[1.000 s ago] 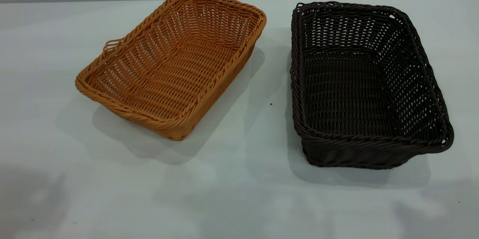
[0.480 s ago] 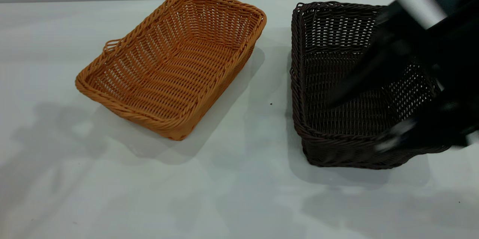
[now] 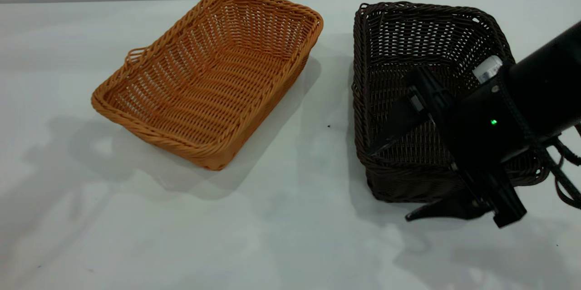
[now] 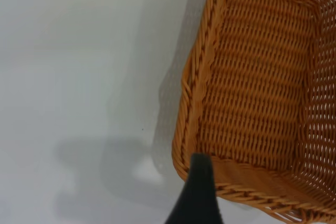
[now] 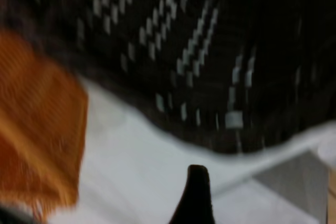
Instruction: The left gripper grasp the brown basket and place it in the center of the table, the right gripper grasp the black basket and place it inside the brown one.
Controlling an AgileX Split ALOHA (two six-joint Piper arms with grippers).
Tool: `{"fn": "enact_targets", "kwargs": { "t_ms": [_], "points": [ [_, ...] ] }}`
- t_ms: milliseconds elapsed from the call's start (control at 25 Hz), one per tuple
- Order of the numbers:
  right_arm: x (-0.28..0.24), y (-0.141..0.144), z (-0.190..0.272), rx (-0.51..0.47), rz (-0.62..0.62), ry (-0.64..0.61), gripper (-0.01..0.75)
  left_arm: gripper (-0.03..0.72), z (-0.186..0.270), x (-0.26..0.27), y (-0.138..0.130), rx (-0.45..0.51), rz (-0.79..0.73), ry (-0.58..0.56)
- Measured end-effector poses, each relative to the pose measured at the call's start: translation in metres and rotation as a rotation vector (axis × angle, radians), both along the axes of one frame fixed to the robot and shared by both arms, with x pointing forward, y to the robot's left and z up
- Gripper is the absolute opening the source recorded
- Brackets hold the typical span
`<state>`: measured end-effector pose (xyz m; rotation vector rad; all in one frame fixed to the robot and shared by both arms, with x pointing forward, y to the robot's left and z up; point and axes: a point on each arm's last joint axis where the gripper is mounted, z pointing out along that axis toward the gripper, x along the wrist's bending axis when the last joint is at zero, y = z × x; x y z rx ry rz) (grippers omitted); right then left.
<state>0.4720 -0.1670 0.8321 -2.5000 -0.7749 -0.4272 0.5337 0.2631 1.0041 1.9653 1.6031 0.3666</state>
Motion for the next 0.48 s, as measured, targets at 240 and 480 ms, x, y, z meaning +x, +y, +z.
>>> {"fn": "enact_targets", "kwargs": {
  "t_ms": [240,480],
  "points": [
    [0.013,-0.004,-0.002,-0.081,-0.097,-0.008,0.585,0.591,0.0,0.0,0.0,0.0,0.001,-0.001],
    [0.011,0.003,-0.017,-0.19,-0.226,0.064,0.585,0.591,0.002,0.006,0.001,0.005,0.012,-0.029]
  ]
}}
